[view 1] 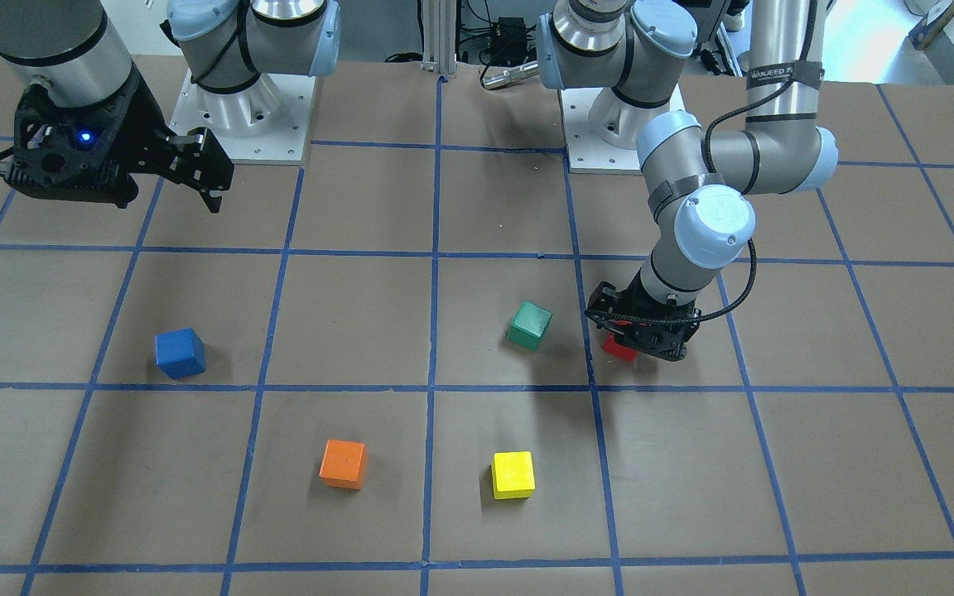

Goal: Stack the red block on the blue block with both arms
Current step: 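Close the left gripper on the red cube and lift it, then carry the red cube with the left gripper toward the right gripper's side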

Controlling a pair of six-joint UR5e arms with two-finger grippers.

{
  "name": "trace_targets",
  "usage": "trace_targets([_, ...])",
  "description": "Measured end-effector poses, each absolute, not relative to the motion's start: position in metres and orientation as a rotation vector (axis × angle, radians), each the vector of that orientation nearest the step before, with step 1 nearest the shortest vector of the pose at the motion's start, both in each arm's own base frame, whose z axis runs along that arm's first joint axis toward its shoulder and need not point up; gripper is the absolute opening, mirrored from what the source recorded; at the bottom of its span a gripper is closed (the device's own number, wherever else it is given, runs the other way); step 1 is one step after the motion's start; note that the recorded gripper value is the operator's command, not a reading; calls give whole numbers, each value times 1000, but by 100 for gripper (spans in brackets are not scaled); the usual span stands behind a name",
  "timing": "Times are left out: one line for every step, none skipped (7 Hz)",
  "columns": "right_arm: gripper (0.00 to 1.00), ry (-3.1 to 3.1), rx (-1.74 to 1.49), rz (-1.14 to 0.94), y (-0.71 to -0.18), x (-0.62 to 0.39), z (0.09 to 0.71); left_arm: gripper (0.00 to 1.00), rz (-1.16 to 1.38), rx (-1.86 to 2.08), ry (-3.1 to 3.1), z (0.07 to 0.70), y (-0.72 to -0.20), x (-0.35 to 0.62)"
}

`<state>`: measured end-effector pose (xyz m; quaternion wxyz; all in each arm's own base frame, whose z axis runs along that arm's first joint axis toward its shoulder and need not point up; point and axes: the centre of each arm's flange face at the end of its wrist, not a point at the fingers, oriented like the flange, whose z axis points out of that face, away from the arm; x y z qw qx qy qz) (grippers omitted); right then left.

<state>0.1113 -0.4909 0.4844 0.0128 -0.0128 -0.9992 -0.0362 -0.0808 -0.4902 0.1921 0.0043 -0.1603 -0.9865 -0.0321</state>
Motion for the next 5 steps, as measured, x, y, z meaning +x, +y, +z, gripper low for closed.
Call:
trace_targets([100,-3114,-40,-114,-491,111,484,7,-77,-512,-3095,190,-491,-81])
trace_targets([100,-3114,-40,-114,-491,111,484,4,-58,-510,-3101,192,-492,-81])
trace_targets([100,-3114,-41,-115,-491,111,484,4,-31,-496,-3110,200,-493,-83])
trace_targets([100,-3115,-41,-115,-491,111,484,4,1,-469,-3122,213,-494,-85])
trace_targets([100,-3115,-41,-115,-491,111,484,4,26,-430,-3130,226,-497,-89])
